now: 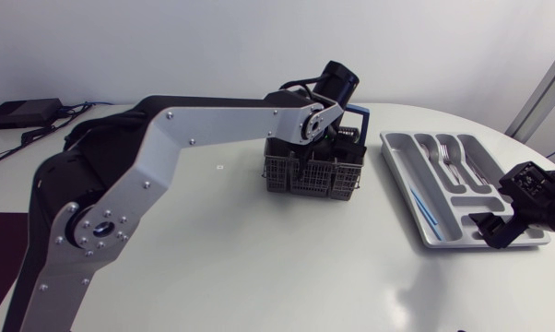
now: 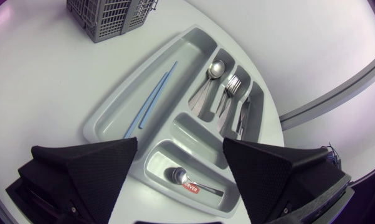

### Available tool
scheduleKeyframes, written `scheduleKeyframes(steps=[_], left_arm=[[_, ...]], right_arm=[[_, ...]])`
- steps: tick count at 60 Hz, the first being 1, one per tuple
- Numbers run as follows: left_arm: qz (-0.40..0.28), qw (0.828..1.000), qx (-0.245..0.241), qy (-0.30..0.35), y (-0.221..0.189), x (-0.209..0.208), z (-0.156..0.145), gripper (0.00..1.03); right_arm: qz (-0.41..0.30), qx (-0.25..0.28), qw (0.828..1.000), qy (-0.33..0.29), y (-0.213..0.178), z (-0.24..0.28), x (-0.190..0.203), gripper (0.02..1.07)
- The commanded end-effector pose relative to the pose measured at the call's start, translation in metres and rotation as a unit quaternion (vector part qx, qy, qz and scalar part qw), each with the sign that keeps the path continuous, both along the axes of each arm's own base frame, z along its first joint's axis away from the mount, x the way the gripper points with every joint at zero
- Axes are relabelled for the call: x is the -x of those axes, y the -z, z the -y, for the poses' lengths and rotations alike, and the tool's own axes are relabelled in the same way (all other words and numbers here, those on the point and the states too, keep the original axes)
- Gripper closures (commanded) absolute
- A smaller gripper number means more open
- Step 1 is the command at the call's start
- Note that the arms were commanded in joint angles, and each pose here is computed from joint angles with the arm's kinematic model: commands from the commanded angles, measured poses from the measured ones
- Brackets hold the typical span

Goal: Unload the cutlery basket into the drawer organizer.

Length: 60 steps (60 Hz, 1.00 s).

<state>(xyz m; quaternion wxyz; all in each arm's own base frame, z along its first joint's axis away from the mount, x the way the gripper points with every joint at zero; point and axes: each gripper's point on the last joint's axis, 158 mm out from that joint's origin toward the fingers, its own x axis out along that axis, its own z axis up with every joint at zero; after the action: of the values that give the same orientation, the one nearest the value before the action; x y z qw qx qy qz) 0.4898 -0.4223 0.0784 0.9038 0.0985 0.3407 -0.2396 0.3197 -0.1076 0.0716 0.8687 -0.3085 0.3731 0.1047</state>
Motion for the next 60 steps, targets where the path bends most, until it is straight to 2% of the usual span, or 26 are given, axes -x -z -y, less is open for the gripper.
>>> scheduleKeyframes(steps=[1,13,33,42,50,60], left_arm=[[-0.006,1.000,0.003,-0.015,0.009,-0.007,-0.001,0.59],[-0.010,1.000,0.001,-0.014,0.013,-0.004,0.000,0.75],[-0.018,1.000,0.000,-0.011,0.024,-0.001,0.006,0.79],[-0.020,1.000,0.000,-0.015,0.026,-0.002,0.003,0.89],[-0.024,1.000,-0.003,-0.020,0.023,0.004,-0.008,0.92],[0.013,0.999,0.035,-0.019,-0.003,0.013,-0.017,0.96]], right_arm=[[-0.015,-0.011,1.000,0.005,0.010,-0.006,0.009,0.08],[-0.015,-0.011,1.000,0.004,0.010,-0.007,0.010,0.08],[-0.016,-0.011,1.000,0.004,0.011,-0.009,0.013,0.08],[-0.016,-0.010,1.000,0.002,0.012,-0.012,0.015,0.08],[-0.017,-0.010,1.000,0.001,0.013,-0.013,0.015,0.08],[-0.016,-0.011,1.000,-0.002,0.013,-0.017,0.016,0.08]])
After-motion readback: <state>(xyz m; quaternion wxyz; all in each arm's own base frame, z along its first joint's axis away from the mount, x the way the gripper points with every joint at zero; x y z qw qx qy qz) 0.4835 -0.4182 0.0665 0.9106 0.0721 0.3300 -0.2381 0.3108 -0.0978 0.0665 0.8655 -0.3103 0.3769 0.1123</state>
